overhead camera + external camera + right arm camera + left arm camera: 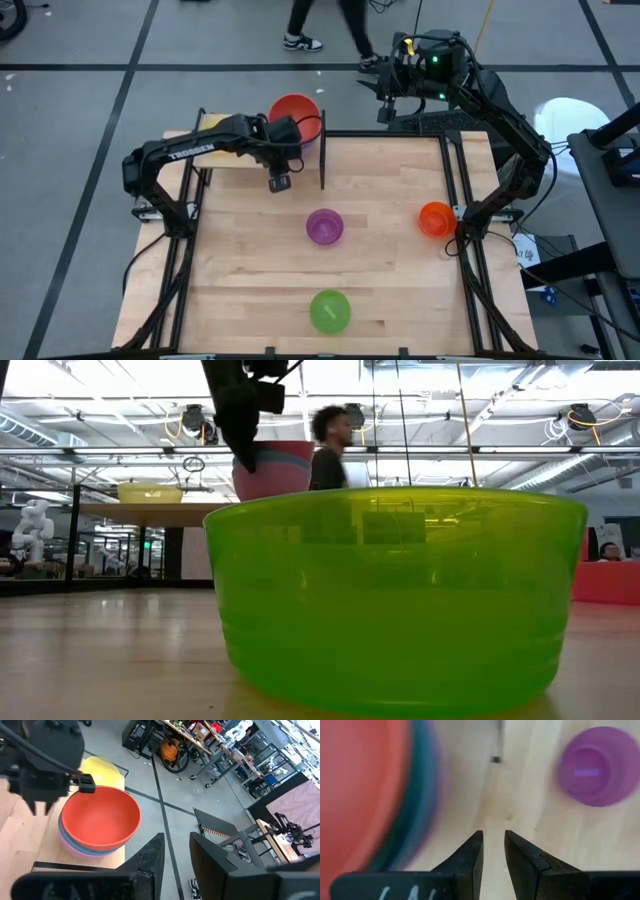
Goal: Place and stack bowls onto a shelf
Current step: Adjust the bowls on the shelf, then stack the purple bowl on the yellow bowl on the shelf
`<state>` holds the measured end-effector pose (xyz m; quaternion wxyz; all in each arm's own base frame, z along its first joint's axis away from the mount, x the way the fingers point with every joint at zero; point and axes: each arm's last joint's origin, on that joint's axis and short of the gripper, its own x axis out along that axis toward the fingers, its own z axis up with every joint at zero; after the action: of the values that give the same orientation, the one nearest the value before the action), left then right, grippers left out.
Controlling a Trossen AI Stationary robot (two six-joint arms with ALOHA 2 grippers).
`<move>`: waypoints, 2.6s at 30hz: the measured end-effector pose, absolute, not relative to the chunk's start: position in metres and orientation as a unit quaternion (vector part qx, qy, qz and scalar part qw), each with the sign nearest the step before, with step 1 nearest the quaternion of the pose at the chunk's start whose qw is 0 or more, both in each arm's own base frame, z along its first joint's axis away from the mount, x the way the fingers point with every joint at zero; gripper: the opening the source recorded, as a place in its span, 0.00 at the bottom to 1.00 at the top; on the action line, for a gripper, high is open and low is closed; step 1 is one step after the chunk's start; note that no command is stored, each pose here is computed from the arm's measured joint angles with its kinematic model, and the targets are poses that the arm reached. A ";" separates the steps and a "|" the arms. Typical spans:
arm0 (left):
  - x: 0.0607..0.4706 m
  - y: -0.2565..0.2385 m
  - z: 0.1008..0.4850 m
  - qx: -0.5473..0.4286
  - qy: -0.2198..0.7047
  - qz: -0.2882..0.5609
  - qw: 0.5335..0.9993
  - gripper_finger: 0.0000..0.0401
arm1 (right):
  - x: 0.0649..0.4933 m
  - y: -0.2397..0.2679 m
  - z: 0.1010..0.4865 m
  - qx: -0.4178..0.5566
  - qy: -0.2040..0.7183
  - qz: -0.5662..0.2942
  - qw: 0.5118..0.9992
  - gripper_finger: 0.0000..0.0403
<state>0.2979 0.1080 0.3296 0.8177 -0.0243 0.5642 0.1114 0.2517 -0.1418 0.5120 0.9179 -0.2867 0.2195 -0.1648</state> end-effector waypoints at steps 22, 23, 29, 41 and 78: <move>0.177 0.031 0.420 -0.053 0.458 0.150 0.875 0.21 | 0.268 -0.104 0.441 -0.178 0.448 -0.010 0.876 0.21; 0.174 0.030 0.421 -0.050 0.458 0.151 0.875 0.21 | 0.273 -0.098 0.432 -0.183 0.457 0.007 0.870 0.21; 0.150 0.025 0.426 -0.055 0.460 0.152 0.873 0.21 | 0.301 -0.066 0.366 -0.207 0.500 0.092 0.836 0.21; 0.102 0.018 0.438 -0.073 0.418 0.160 0.891 0.21 | 0.325 -0.016 0.256 -0.156 0.433 0.199 0.865 0.21; 0.081 0.015 0.442 -0.111 0.385 0.173 0.900 0.21 | 0.352 -0.005 0.141 -0.118 0.452 0.173 0.867 0.02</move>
<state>0.0809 0.0150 0.4424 0.8998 -0.1113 0.3850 0.1726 0.3519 -0.0046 0.1408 0.8671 -0.1184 0.4517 0.1733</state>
